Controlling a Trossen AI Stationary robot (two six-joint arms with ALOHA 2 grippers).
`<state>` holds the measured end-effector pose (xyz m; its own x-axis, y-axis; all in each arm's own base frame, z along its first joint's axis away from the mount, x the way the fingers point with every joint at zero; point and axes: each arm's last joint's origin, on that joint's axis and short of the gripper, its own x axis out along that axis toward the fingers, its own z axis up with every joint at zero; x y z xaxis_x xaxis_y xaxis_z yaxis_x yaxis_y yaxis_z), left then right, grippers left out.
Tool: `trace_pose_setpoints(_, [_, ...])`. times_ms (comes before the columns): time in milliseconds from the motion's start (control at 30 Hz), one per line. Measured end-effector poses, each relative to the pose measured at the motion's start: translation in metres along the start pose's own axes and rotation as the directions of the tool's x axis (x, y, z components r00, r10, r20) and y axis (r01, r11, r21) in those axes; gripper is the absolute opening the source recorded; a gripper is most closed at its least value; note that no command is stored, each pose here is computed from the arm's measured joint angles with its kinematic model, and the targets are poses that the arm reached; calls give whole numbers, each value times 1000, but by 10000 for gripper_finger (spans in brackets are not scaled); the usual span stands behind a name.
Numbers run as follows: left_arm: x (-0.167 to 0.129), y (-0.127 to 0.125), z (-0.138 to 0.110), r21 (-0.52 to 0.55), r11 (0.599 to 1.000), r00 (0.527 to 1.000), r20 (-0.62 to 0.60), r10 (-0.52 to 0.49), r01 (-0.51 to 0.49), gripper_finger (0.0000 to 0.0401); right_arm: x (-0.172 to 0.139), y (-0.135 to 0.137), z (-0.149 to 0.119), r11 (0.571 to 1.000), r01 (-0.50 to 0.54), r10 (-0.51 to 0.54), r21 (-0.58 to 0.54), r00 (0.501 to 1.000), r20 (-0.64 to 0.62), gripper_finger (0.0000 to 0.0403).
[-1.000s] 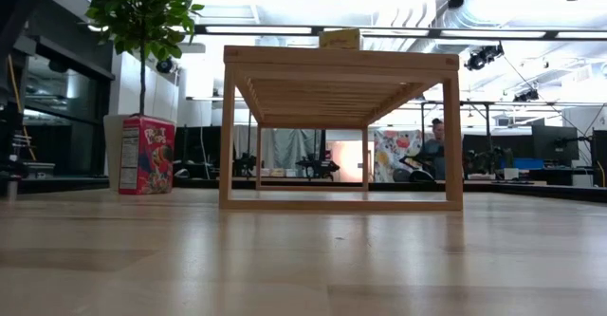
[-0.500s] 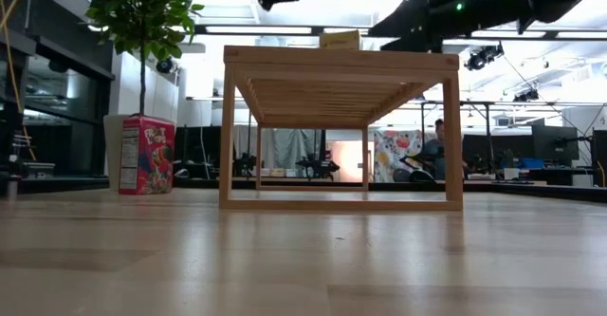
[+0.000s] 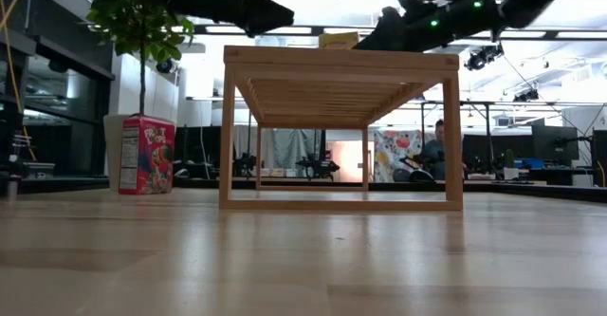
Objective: Stack cereal on shelf
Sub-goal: Put the top yellow cereal box on the shelf
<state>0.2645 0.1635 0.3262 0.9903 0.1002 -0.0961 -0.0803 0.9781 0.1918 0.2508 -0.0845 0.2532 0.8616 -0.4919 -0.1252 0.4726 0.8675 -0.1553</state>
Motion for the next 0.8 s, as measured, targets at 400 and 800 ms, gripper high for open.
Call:
trace_pose_setpoints(400, [-2,2,-6,-6,1000,1000,-13,25,-25,170,20,-1,24,994,68,-78,-85,990,-117,305])
trace_pose_setpoints(800, [18,-1,-37,-99,995,992,-123,19,-31,170,22,-5,24,998,-44,39,-41,994,-100,304])
